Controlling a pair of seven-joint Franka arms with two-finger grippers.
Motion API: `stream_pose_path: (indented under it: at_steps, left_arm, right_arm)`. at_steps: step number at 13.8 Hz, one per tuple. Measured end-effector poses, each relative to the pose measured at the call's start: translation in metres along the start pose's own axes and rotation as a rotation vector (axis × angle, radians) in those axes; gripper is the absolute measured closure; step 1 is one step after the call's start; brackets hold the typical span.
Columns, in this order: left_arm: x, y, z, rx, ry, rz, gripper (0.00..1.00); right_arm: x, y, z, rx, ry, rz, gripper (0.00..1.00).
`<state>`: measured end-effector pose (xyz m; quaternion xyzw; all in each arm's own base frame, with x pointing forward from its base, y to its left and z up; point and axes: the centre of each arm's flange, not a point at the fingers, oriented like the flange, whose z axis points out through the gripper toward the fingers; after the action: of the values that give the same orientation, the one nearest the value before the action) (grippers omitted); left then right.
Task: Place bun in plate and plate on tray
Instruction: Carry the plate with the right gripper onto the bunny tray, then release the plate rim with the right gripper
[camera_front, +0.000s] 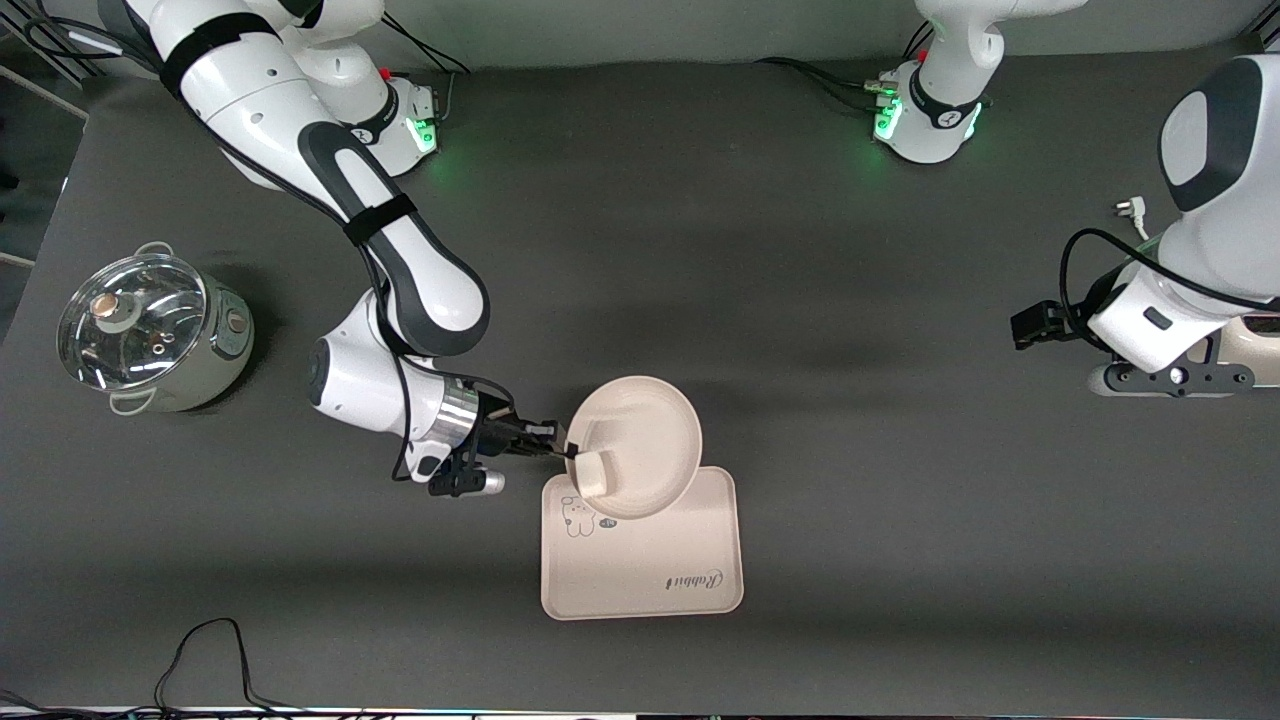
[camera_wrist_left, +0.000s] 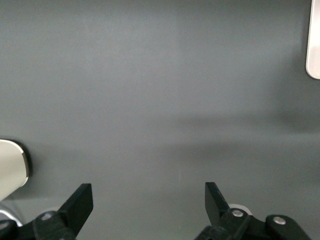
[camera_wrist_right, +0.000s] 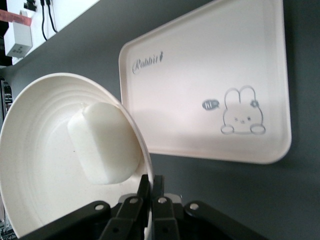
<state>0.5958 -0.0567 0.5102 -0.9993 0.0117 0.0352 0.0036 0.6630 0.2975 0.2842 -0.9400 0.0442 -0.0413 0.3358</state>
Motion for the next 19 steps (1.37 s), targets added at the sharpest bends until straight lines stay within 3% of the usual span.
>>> stream_pose_path:
  at_steps: [6, 11, 14, 19]
  left_arm:
    - [0.063, 0.006, 0.049, -0.029, -0.02, 0.01, 0.0]
    - [0.069, 0.01, 0.05, -0.033, -0.012, 0.015, 0.0]
    - [0.069, 0.011, 0.05, -0.033, -0.011, 0.017, 0.0]
    - [0.068, 0.017, 0.05, -0.033, -0.014, 0.027, 0.0]
  right_arm:
    - [0.072, 0.026, 0.047, -0.15, 0.003, 0.05, 0.96]
    - [0.059, 0.026, 0.094, -0.281, -0.004, 0.044, 0.96]
    - [0.05, 0.018, 0.106, -0.301, -0.005, 0.038, 0.96]
    - [0.068, 0.039, 0.095, -0.3, 0.053, 0.054, 0.96]
